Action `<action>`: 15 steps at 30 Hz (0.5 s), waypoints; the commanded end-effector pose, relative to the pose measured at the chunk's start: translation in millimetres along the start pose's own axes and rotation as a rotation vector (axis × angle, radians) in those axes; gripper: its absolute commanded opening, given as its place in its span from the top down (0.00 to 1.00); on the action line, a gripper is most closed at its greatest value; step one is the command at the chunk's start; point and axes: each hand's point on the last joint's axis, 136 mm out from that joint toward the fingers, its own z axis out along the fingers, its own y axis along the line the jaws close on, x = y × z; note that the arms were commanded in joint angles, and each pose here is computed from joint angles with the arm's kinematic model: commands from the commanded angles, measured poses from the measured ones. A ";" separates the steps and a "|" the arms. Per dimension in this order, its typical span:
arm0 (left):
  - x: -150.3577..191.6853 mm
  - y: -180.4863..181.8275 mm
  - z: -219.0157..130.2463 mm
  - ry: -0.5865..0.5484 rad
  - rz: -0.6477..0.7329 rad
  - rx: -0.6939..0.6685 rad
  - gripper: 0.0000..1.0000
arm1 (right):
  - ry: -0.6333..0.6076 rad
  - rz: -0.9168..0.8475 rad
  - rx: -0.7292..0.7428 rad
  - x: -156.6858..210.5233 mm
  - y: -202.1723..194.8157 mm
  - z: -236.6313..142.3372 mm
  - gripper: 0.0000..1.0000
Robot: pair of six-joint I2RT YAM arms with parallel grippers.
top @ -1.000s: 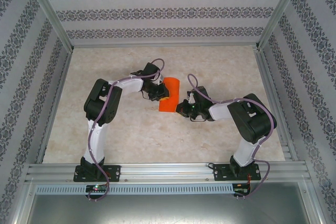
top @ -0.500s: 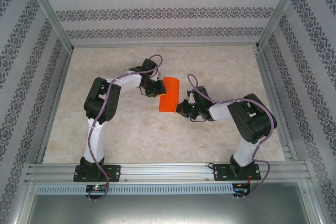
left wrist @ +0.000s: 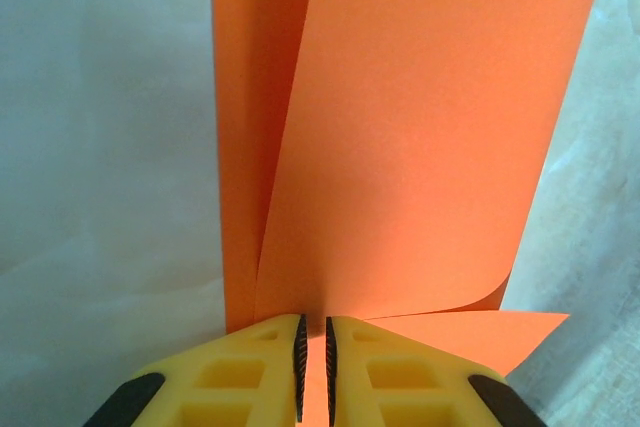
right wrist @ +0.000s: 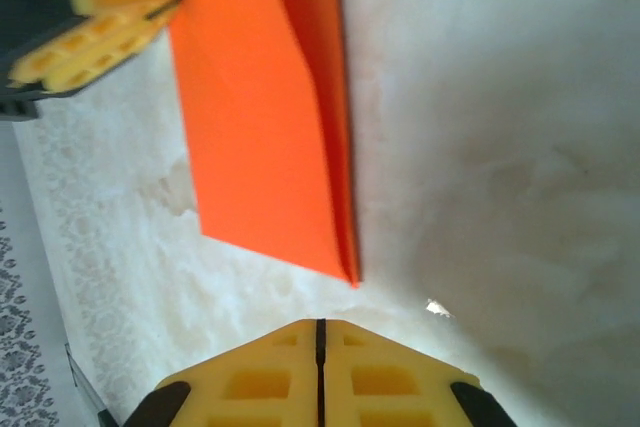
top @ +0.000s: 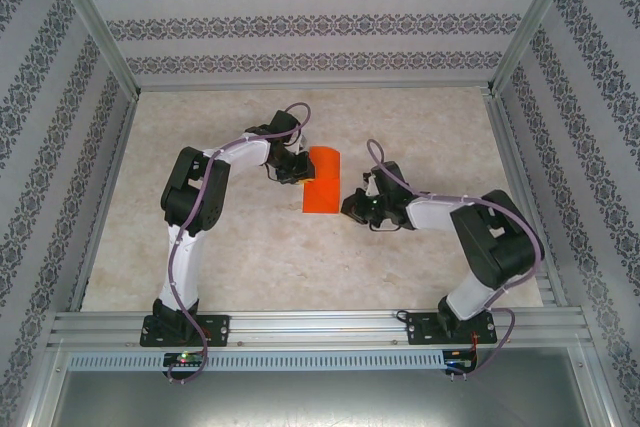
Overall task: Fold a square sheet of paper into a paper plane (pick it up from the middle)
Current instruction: Fold the triangle a second time at the center of the table.
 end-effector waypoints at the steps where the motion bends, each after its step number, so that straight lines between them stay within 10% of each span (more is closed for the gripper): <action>1: 2.7 6.5 -4.9 0.024 0.000 -0.009 0.82 | -0.038 -0.091 0.006 -17.9 17.6 -18.4 0.89; 15: 2.9 -26.6 -34.3 -0.011 0.050 0.074 0.79 | 0.006 -0.300 0.016 -70.4 33.1 5.9 0.74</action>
